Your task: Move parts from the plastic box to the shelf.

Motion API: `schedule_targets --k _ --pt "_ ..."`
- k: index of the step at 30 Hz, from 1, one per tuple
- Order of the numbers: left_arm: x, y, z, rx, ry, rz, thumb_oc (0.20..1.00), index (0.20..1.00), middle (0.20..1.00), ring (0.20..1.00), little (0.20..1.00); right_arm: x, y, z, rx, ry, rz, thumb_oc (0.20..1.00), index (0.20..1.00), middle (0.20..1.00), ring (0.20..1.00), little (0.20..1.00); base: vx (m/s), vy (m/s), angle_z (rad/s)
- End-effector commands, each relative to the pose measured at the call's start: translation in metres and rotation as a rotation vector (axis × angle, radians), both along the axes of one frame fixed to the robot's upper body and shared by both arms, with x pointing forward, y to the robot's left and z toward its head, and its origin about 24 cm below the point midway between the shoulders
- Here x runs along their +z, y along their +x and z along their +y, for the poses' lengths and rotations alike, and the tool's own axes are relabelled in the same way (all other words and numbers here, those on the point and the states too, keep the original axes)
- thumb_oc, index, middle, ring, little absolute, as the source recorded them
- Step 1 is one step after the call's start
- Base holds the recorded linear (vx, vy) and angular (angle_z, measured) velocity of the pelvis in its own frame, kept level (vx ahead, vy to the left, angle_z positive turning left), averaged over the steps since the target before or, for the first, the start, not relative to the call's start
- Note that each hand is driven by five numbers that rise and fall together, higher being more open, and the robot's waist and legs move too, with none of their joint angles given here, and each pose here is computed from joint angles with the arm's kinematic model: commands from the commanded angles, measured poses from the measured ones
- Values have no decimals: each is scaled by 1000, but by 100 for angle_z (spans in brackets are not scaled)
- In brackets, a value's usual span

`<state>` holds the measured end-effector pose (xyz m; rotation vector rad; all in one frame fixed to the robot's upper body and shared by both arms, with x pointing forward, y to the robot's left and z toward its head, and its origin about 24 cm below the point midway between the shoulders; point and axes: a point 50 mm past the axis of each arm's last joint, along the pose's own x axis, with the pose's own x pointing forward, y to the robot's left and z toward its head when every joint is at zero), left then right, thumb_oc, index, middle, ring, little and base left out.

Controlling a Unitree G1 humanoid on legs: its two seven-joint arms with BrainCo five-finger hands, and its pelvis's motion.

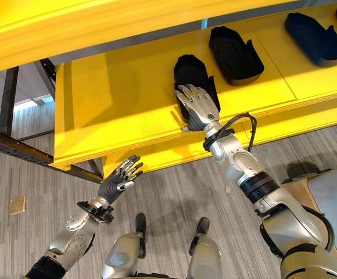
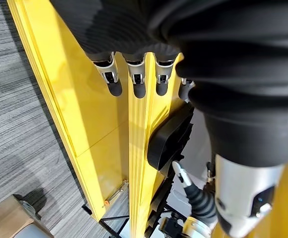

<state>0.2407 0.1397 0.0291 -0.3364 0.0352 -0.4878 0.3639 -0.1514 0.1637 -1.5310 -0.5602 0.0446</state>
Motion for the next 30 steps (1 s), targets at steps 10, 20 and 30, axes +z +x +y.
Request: schedule_targets --k 10,20,30 --pt "33 11 -9 -45 -33 -130 1000 1000 1000 1000 1000 29 23 -28 -240 98 -139 1000 1000 1000 1000 1000 -52 10 4" --pt "41 16 -15 -49 -49 -153 1000 1000 1000 1000 1000 35 25 -30 -257 85 -182 1000 1000 1000 1000 1000 -37 6 0" --pt "44 14 -16 -65 -46 -163 1000 1000 1000 1000 1000 64 31 -28 -254 -49 -262 1000 1000 1000 1000 1000 -6 -5 0"
